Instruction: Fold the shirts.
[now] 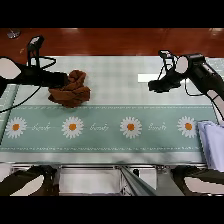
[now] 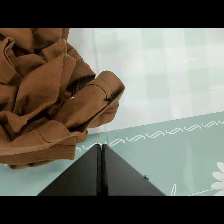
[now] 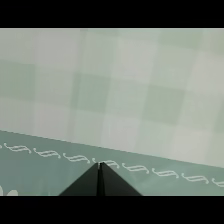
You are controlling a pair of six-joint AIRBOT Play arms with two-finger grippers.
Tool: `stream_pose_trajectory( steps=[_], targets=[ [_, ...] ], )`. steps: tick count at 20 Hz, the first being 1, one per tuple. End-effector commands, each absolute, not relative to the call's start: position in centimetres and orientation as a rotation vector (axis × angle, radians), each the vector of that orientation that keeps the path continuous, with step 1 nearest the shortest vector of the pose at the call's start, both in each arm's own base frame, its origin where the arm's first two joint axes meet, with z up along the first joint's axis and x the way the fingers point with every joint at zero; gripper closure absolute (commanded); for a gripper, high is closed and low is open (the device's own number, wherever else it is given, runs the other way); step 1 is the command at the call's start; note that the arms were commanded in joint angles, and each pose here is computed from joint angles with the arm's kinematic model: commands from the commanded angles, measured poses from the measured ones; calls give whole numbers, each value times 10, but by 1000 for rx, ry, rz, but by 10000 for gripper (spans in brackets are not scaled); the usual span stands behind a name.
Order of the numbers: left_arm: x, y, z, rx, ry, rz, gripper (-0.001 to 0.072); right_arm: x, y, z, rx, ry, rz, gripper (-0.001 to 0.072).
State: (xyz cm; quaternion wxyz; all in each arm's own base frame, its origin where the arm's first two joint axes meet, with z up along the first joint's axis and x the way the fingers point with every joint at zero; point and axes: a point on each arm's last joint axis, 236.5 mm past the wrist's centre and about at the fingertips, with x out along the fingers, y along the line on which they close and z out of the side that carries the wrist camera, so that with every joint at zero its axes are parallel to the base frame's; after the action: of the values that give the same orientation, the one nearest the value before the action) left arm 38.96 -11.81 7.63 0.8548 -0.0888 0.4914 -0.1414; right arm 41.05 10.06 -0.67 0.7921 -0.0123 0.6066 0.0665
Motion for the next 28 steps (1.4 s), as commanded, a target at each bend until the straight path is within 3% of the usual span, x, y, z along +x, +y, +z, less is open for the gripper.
stream_pose_trajectory(
  steps=[1, 18, 21, 22, 23, 24, 28],
  targets=[
    [390, -118, 76, -187, 1034, -297, 679, 410, 101, -7, -26, 1306, 143, 691],
    [391, -118, 71, -188, 1045, -295, 679, 410, 101, -7, -26, 1306, 143, 691],
    [410, -117, 69, -197, 993, -279, 678, 413, 101, -6, -25, 1294, 144, 691],
    [421, -116, 68, -203, 958, -269, 620, 415, 101, -6, -28, 1284, 142, 685],
    [431, -116, 66, -208, 931, -259, 324, 420, 99, -5, -30, 1264, 132, 498],
    [442, -115, 62, -211, 909, -249, 12, 424, 99, -4, -22, 1250, 127, 108],
    [458, -92, 8, -59, 975, -193, 1, 434, 96, -5, -48, 1212, 119, 91]
  ],
)
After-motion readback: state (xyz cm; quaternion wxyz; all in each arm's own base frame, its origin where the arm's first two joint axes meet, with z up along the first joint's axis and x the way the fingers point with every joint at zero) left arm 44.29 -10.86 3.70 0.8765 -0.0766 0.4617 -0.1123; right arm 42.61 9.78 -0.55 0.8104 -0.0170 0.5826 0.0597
